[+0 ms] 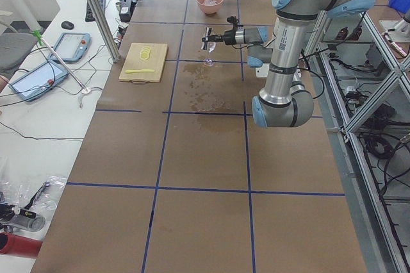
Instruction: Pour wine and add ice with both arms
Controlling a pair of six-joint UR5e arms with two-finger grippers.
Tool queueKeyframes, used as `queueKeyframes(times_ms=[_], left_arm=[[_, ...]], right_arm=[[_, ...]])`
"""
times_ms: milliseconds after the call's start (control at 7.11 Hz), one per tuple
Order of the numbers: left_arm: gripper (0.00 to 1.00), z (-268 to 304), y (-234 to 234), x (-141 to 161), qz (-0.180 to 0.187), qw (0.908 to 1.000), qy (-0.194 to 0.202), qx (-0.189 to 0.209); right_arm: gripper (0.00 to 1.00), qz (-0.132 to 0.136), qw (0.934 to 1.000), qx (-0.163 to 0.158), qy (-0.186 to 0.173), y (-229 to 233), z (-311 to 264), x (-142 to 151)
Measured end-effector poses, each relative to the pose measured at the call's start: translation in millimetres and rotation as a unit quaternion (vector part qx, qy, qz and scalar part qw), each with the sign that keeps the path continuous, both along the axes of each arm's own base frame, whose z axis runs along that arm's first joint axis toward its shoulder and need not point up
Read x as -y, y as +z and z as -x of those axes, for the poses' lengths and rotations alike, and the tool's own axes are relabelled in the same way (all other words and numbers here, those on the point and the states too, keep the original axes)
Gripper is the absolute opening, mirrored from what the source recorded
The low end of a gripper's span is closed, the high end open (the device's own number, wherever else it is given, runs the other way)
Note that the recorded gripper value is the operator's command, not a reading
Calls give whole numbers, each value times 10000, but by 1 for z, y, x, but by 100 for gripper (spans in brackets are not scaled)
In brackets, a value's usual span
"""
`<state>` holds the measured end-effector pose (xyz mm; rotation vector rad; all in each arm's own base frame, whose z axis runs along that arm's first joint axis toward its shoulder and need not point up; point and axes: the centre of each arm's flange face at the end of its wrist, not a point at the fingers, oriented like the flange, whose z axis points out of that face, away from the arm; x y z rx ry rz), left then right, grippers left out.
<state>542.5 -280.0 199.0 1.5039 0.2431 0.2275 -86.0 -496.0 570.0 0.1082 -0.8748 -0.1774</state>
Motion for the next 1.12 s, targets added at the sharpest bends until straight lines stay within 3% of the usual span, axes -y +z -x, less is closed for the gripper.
queueKeyframes(times_ms=[562, 1125], left_arm=[[0, 1, -8, 8, -405, 9894, -5, 1393], [0, 6, -10, 14, -745, 9637, -14, 2565]], right_arm=[[100, -24, 10000, 10, 5, -3, 1, 3], [100, -22, 10000, 14, 18, -5, 1, 3]])
